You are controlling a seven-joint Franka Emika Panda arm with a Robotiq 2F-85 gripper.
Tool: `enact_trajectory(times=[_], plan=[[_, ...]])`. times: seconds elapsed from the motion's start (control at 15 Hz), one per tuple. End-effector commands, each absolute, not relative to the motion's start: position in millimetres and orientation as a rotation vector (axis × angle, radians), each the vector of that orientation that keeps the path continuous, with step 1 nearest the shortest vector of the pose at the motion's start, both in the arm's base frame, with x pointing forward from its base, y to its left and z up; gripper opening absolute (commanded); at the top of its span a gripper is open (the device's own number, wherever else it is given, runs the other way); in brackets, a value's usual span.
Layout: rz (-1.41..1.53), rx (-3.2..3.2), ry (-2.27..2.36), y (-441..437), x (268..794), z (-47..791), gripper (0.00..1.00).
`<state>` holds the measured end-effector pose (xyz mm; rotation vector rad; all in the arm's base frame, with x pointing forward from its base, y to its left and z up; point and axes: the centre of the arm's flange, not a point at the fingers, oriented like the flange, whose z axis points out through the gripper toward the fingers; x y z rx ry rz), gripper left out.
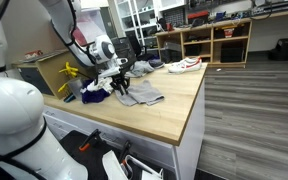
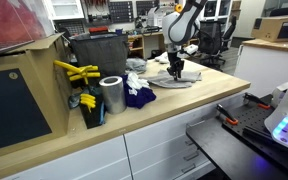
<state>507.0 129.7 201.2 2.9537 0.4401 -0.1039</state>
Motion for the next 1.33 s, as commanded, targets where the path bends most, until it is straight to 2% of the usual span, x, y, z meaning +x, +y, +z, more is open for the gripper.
enact_trajectory(times=[0.0, 0.13, 0.6, 1.27], plan=[[-0.086, 2.934, 0.323, 128.5, 505.1, 173.5, 0.05], [-0.089, 2.926, 0.291, 125.7, 503.8, 162.0, 0.0], [-0.19, 2.992, 0.253, 137.9, 482.2, 157.4, 0.0], [-0.574, 3.21, 0.305, 203.2, 412.0, 166.9, 0.0]])
